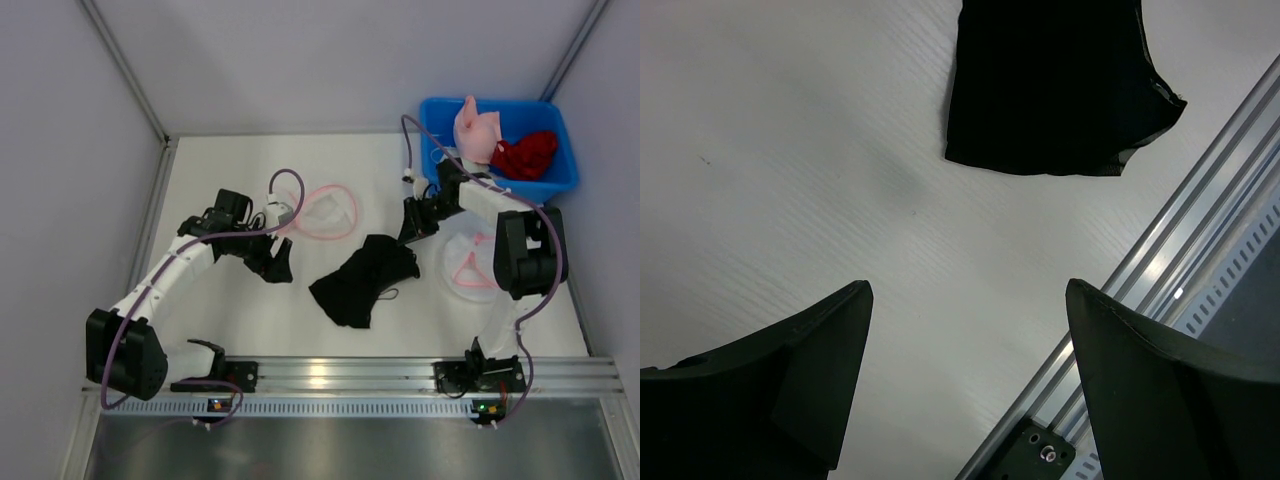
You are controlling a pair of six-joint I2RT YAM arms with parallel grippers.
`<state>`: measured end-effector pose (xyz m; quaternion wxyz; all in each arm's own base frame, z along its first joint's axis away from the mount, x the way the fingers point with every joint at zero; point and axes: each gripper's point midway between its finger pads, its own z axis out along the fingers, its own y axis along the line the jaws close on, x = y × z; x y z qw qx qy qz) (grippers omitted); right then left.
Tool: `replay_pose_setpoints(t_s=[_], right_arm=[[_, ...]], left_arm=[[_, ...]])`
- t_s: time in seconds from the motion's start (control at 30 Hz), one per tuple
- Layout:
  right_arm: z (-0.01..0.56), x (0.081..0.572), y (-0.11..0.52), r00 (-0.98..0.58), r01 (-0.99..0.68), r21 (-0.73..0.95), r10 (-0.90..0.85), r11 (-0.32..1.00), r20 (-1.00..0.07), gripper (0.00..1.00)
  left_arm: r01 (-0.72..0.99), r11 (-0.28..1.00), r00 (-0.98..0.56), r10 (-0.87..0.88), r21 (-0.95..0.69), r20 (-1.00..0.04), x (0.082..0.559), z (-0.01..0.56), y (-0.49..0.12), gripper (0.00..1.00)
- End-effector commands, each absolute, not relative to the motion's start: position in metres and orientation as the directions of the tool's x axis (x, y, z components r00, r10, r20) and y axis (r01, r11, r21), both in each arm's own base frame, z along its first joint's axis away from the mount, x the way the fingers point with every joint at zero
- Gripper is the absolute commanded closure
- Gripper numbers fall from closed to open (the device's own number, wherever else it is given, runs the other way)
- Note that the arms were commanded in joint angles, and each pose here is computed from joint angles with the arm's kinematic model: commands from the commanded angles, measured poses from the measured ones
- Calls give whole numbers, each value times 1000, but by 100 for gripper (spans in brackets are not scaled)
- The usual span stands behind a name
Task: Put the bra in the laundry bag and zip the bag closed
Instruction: Adjust the bra at the center of the board.
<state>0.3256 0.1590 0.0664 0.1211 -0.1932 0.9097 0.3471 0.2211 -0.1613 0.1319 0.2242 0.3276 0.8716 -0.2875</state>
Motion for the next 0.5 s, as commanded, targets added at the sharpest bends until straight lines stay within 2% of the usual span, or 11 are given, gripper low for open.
replay_pose_setpoints(t_s=[0.0, 0.1, 0.27, 0.47], right_arm=[[90, 329, 163, -877, -469, 599, -260, 649, -405, 88], [101, 331, 163, -870, -478, 593, -254, 648, -423, 100], [132, 330, 165, -833, -524, 555, -256, 646, -490, 100], [161, 307, 185, -753, -626, 464, -332, 627, -568, 100]], left_arm=[[734, 599, -633, 432, -320, -642, 231, 147, -165, 16], [738, 599, -624, 432, -310, -651, 232, 150, -165, 16], [737, 606, -621, 432, -299, -655, 231, 152, -163, 16], [717, 621, -641, 407, -317, -651, 230, 154, -164, 16]])
